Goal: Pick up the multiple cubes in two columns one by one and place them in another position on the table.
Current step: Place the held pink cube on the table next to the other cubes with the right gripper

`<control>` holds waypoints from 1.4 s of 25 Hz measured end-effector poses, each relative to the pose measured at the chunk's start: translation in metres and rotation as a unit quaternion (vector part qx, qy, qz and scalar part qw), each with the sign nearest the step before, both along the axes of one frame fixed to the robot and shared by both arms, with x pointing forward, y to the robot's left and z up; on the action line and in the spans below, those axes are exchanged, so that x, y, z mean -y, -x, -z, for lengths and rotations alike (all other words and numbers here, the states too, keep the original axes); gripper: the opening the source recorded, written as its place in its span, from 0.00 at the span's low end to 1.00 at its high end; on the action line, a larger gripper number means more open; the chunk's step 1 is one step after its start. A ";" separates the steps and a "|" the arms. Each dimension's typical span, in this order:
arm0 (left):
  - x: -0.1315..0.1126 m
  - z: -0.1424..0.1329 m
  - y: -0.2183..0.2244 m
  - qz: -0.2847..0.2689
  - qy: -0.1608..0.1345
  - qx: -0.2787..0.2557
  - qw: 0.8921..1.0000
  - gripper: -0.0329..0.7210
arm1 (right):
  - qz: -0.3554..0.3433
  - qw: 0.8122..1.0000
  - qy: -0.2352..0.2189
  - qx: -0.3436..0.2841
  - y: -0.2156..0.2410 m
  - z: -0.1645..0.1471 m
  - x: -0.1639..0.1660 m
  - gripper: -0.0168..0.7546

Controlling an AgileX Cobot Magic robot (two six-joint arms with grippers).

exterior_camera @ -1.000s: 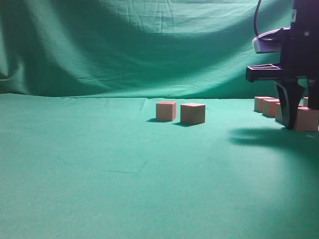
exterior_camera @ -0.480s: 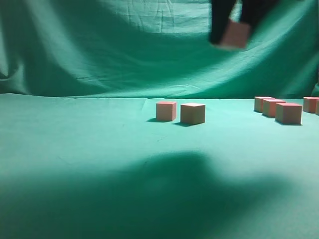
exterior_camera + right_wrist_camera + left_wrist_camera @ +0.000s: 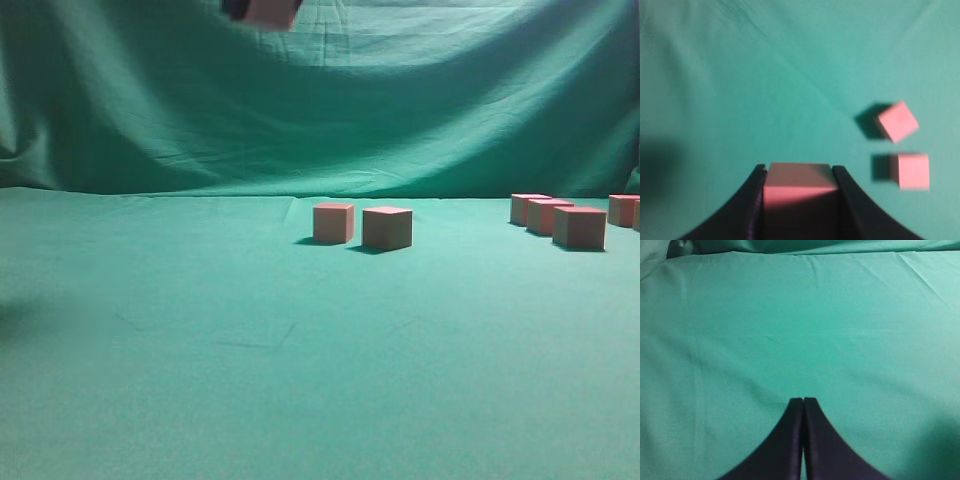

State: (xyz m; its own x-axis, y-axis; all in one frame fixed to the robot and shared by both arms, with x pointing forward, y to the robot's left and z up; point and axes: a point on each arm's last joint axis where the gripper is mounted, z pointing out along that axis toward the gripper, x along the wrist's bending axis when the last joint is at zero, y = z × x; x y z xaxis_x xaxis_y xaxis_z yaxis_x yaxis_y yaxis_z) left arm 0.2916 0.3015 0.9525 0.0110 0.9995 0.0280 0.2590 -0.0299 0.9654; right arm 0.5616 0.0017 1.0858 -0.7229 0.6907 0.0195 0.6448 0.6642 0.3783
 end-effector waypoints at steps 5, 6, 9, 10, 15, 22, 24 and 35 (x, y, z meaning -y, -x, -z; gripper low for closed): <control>0.000 0.000 0.000 0.000 0.000 0.000 1.000 0.04 | -0.106 0.993 0.046 0.017 -0.020 0.037 -0.021 0.36; 0.000 0.000 0.000 0.000 0.000 0.000 1.000 0.04 | -0.135 0.989 0.058 0.019 -0.022 0.045 -0.023 0.36; 0.000 0.000 0.000 0.000 0.000 0.000 1.000 0.04 | -0.223 0.970 0.091 0.025 -0.027 0.067 -0.027 0.36; 0.000 0.000 0.000 0.000 0.000 0.000 1.000 0.04 | -0.247 0.964 0.099 0.027 -0.028 0.072 -0.028 0.36; 0.000 0.000 0.000 0.000 0.000 0.000 1.000 0.04 | -0.317 0.940 0.118 0.046 -0.038 0.093 -0.030 0.36; 0.000 0.000 0.000 0.000 0.000 0.000 1.000 0.04 | -0.351 0.925 0.128 0.071 -0.060 0.115 -0.021 0.36; 0.000 0.000 0.000 0.000 0.000 0.000 1.000 0.04 | -0.355 0.923 0.131 0.075 -0.065 0.119 -0.018 0.36; 0.000 0.000 0.000 0.000 0.000 0.000 1.000 0.04 | -0.461 0.866 0.164 0.107 -0.071 0.121 -0.012 0.36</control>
